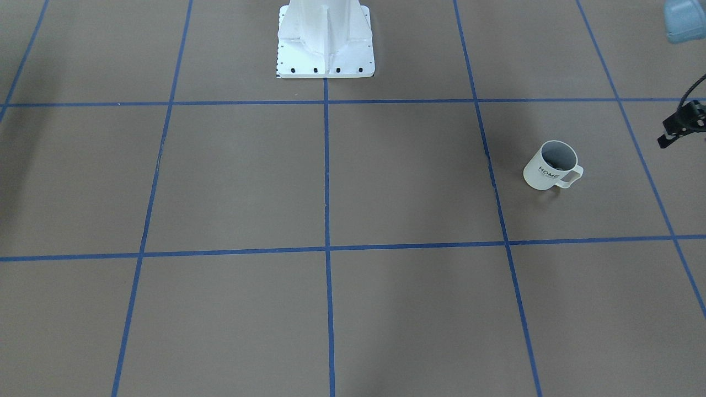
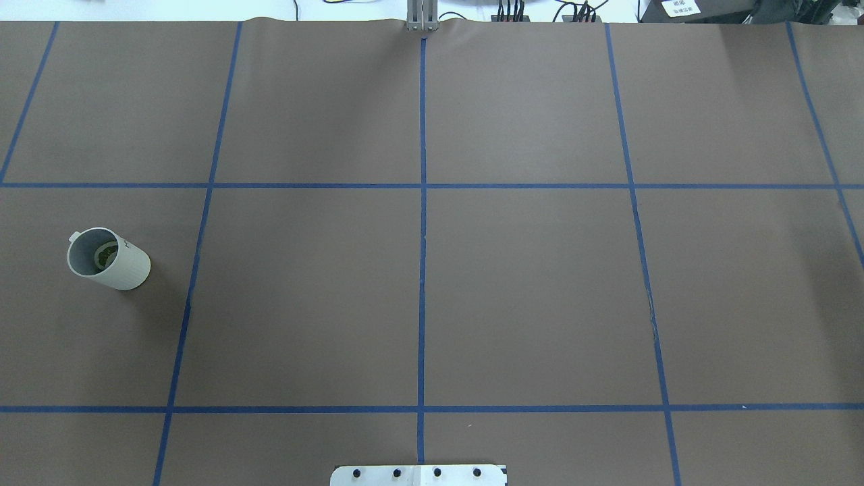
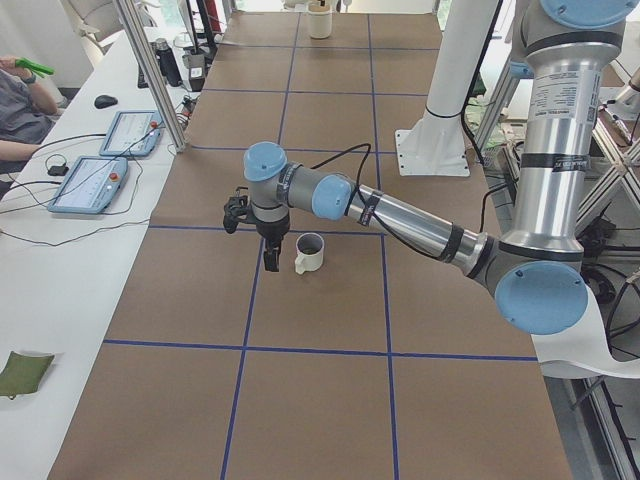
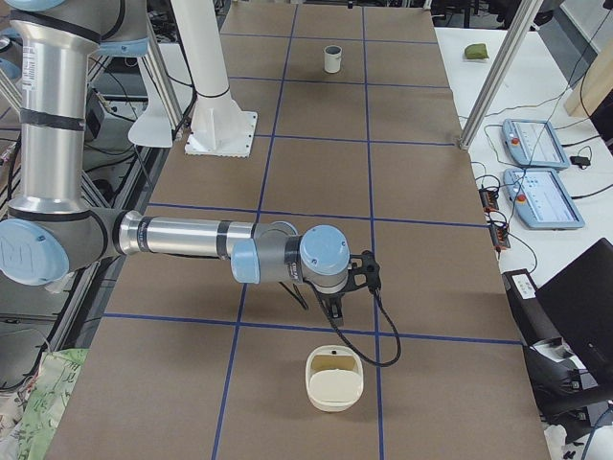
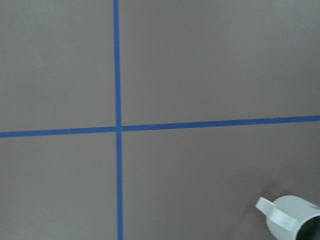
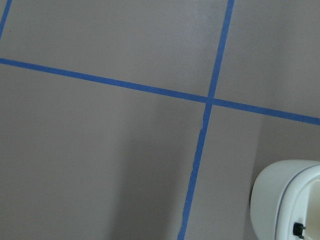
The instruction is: Left arm hands cup to right arm to dump lemon
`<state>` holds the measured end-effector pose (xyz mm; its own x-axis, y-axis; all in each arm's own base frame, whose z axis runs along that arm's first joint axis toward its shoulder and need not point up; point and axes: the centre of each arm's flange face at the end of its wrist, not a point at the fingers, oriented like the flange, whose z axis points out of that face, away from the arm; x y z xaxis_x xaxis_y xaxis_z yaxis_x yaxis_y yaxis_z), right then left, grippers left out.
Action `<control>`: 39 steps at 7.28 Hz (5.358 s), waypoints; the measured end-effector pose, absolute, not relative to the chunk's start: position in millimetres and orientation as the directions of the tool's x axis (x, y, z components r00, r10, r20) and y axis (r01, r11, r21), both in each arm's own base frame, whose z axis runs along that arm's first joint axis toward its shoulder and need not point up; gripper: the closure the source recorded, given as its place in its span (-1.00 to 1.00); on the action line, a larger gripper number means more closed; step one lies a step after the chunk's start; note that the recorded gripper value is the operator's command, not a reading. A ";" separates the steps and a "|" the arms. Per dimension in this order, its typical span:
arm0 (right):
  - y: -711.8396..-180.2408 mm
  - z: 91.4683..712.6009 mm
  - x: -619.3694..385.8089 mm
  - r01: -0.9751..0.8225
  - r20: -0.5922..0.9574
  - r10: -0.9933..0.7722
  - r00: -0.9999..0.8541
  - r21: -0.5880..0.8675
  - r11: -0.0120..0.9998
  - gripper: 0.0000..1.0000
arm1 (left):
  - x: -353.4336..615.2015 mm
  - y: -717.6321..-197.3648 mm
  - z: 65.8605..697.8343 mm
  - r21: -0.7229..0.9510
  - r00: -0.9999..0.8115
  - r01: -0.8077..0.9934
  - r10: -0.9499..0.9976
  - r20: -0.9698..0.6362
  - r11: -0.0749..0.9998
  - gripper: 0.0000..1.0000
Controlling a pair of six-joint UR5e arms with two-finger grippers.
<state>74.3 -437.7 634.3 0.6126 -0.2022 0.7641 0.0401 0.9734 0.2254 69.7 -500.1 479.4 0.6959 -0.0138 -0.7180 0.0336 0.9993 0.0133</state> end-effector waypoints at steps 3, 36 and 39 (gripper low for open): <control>-437.7 634.1 74.0 0.038 0.766 -0.200 0.610 0.224 0.974 -1.00 | 138.5 -467.4 485.6 -0.166 0.649 0.193 -0.253 -0.718 0.967 -1.00; -496.9 267.1 -355.5 -0.107 0.535 -0.687 0.492 0.820 0.562 -0.97 | 318.0 -669.7 202.8 -0.750 0.350 0.356 -0.824 -0.446 0.557 1.00; -440.6 224.0 -429.3 -0.183 0.517 -0.737 0.436 0.852 0.490 -0.97 | 353.1 -660.0 165.2 -0.787 0.373 0.195 -0.787 -0.492 0.585 1.00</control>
<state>-429.3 -440.6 224.0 0.4359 -0.7368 0.5168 -0.1832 0.4896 0.8525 353.1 -660.0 165.2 0.3734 -0.7867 -0.4916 0.1955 0.5847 -0.7873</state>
